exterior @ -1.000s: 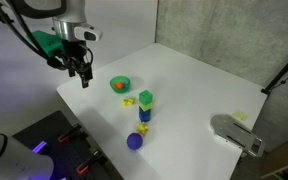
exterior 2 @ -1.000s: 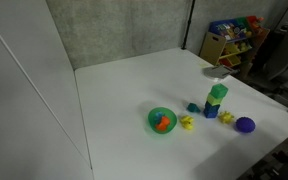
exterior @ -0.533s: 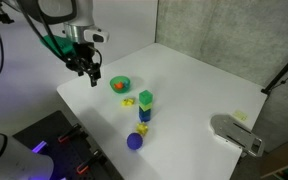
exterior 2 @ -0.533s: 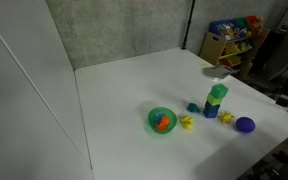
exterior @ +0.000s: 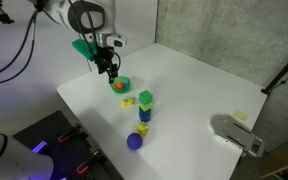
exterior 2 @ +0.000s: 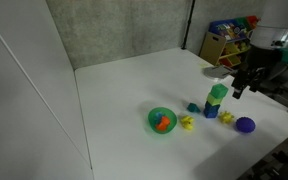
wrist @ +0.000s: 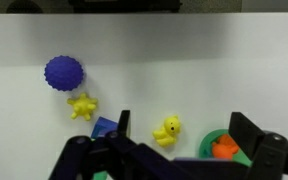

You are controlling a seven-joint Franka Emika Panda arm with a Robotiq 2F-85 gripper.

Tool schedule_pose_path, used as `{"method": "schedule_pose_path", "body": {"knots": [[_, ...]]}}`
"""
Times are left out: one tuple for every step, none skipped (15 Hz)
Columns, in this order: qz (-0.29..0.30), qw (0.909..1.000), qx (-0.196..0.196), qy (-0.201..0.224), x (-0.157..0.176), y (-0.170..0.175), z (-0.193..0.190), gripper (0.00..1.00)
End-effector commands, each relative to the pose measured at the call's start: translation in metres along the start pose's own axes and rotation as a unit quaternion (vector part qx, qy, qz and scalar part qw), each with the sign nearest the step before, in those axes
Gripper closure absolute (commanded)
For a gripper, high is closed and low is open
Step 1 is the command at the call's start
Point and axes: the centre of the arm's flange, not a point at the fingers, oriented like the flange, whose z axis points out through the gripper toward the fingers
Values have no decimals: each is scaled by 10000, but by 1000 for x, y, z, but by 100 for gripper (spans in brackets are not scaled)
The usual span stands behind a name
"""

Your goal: Pick up the yellow bear on the left and put it in the green bowl.

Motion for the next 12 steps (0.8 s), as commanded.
{"method": "schedule_pose_path", "body": {"knots": [[583,9983,3,59,53,-16,13,0],[764,9970,14,97,63,-19,20,0],[931,9956,19,144,71,-21,27,0],[1122,9935,18,197,81,-23,36,0],[1303,9912,34,231,90,-24,43,0],[1475,9886,37,289,99,-25,52,0],[1622,9862,29,321,107,-26,61,0],[1758,9837,-19,377,115,-28,70,0],[1915,9806,-73,424,124,-29,80,0],[2032,9781,-118,447,132,-29,89,0],[2151,9754,-163,457,141,-28,98,0],[2266,9728,-200,439,150,-28,108,0]]}}
